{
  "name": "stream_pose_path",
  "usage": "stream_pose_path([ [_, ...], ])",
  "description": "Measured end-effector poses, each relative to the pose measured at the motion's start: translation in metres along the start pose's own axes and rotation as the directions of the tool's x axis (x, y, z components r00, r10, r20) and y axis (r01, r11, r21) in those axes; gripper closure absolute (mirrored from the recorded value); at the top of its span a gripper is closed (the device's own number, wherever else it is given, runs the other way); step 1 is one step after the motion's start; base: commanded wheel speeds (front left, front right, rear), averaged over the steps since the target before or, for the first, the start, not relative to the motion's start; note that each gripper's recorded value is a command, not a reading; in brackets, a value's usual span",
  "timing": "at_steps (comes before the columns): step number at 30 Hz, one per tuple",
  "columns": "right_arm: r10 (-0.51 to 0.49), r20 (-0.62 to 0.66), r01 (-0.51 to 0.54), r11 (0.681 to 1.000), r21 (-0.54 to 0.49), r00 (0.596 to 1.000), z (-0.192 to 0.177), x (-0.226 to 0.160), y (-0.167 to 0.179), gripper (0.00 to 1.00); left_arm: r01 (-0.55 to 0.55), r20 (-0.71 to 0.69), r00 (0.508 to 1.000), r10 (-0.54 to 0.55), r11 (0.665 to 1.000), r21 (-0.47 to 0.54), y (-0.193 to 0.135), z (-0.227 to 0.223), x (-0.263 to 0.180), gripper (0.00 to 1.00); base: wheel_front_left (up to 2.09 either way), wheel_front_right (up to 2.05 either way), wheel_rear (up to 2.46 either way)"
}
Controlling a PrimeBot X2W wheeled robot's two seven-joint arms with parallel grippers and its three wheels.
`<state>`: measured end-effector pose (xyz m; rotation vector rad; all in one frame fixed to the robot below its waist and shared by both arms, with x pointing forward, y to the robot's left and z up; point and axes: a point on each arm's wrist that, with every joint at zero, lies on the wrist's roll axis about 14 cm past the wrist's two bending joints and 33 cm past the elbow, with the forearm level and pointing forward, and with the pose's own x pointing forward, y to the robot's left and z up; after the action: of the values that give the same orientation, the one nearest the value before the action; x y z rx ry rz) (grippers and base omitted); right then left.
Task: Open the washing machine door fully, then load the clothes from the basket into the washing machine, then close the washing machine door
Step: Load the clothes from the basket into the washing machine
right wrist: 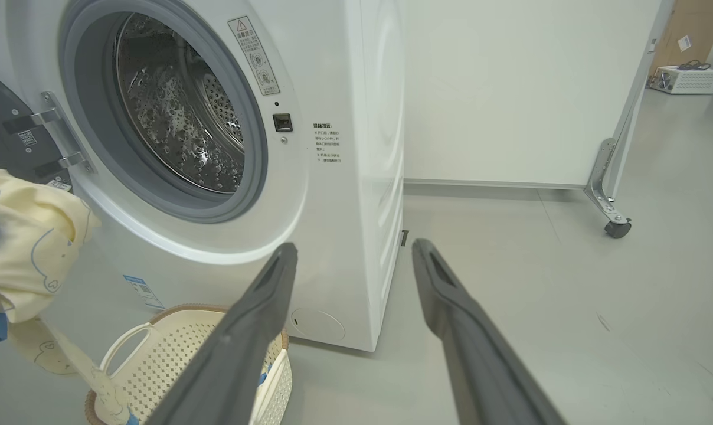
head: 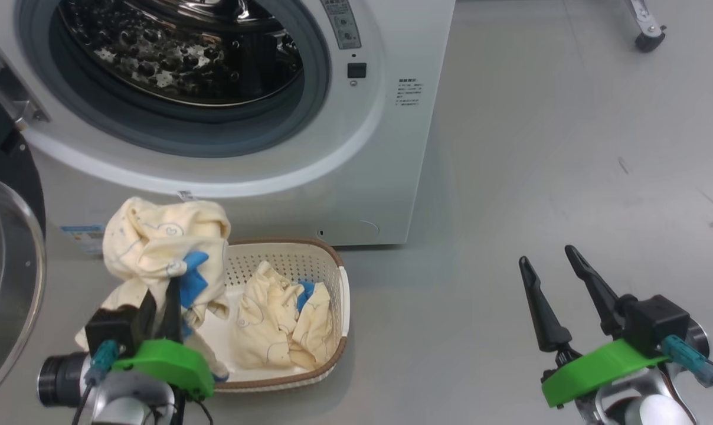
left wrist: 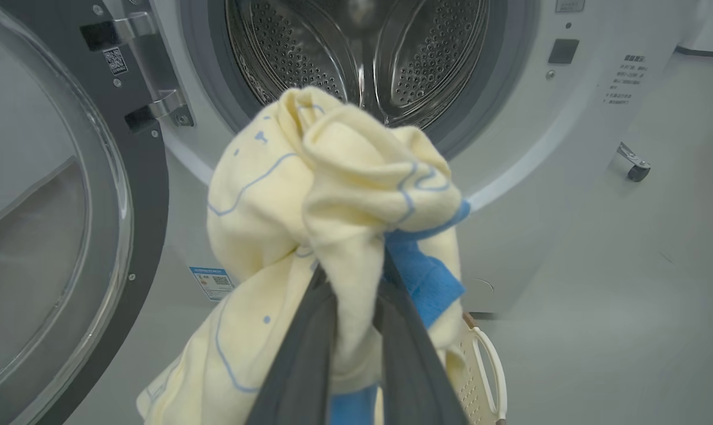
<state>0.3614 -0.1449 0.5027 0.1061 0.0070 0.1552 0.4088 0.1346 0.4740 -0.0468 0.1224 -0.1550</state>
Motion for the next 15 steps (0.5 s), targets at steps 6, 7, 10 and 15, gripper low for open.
stream_pose_path([
  [6, -0.005, 0.003, 0.005, 1.000, -0.001, 1.000, -0.003, 0.016, -0.004, 0.00, 0.018, -0.103, 0.994, -0.018, 1.000, -0.009, 0.006, -0.018, 0.045, 1.00, 0.00, 0.00, 0.00],
  [7, -0.006, 0.005, 0.006, 1.000, -0.001, 1.000, -0.003, 0.019, -0.005, 0.00, 0.018, -0.114, 0.993, -0.020, 1.000, -0.010, 0.007, -0.019, 0.054, 1.00, 0.00, 0.00, 0.00],
  [10, -0.019, 0.009, 0.019, 1.000, 0.010, 1.000, -0.006, 0.027, -0.011, 0.00, 0.026, -0.150, 0.988, -0.030, 0.999, -0.028, 0.009, -0.024, 0.082, 1.00, 0.00, 0.00, 0.00],
  [15, -0.048, -0.017, 0.049, 0.999, 0.022, 0.999, -0.022, 0.035, -0.023, 0.00, 0.072, -0.196, 0.978, -0.077, 0.997, -0.030, 0.003, -0.025, 0.130, 1.00, 0.00, 0.00, 0.00],
])
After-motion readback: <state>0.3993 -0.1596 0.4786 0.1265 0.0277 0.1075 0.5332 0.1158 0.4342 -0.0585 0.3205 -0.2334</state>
